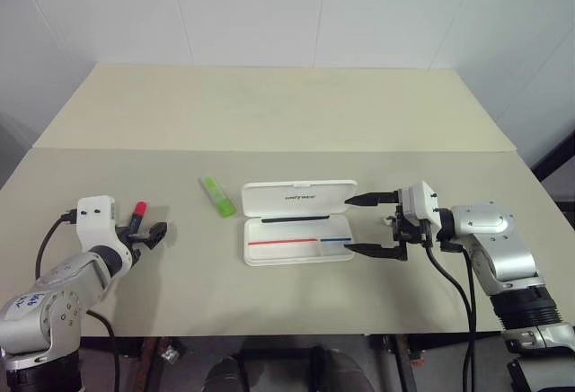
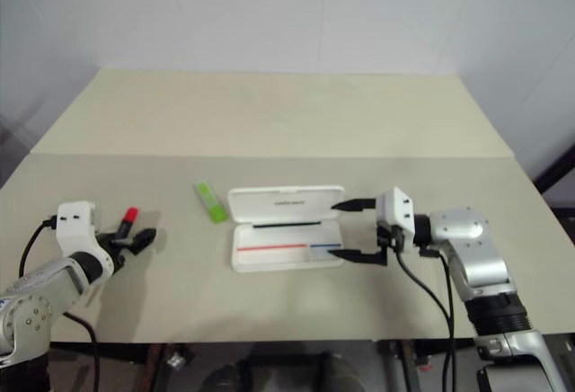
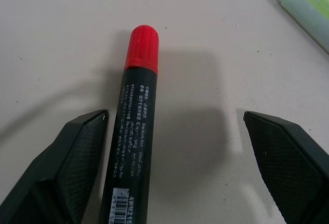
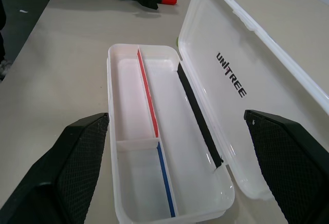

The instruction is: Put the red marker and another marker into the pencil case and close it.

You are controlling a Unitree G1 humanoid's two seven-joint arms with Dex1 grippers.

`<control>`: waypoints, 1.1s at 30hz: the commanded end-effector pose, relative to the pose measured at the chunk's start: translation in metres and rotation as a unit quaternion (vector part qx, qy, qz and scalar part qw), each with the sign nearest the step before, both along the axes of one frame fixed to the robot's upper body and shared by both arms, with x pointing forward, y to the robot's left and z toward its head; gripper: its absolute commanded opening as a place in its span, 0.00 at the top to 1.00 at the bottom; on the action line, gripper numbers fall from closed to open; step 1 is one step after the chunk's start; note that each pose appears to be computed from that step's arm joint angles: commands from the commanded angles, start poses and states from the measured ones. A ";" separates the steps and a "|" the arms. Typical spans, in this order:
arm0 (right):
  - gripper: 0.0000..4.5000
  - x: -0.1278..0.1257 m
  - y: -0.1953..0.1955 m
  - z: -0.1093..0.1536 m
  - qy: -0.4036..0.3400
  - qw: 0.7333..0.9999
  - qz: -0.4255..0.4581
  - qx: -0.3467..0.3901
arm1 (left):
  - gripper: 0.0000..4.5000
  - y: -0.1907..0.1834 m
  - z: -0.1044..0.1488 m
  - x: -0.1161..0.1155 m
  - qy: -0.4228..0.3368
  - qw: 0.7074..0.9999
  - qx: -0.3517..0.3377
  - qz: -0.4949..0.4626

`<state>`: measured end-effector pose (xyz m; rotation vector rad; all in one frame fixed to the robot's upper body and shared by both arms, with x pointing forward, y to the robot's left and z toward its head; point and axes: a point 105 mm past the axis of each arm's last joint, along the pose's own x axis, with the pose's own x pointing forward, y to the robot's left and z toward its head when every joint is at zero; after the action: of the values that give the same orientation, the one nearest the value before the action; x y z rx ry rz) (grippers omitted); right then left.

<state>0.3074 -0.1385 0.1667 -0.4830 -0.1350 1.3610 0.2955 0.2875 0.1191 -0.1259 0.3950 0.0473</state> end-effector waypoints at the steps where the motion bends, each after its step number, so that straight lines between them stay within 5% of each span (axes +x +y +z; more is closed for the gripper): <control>1: 0.00 -0.001 -0.005 0.012 -0.016 1.000 -0.005 0.012 | 0.09 0.003 -0.006 -0.004 0.018 1.000 0.001 0.003; 12: 0.00 -0.004 -0.011 0.007 -0.005 1.000 -0.010 0.007 | 0.85 0.006 0.001 0.003 0.001 1.000 0.017 0.004; 17: 0.00 -0.004 -0.012 0.007 -0.002 1.000 -0.011 0.011 | 0.87 0.004 0.039 0.017 -0.100 0.994 0.040 -0.021; 26: 0.00 -0.003 -0.019 0.007 0.000 1.000 -0.017 0.020 | 0.87 -0.042 0.131 0.027 -0.256 0.935 0.116 -0.217; 33: 0.00 -0.003 -0.022 0.007 0.003 1.000 -0.018 0.022 | 0.87 -0.133 0.174 0.004 -0.295 0.818 0.102 -0.482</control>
<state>0.3060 -0.1537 0.1624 -0.4306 -0.1049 1.3317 0.3145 0.1757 0.2830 0.2398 -0.1663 -0.8023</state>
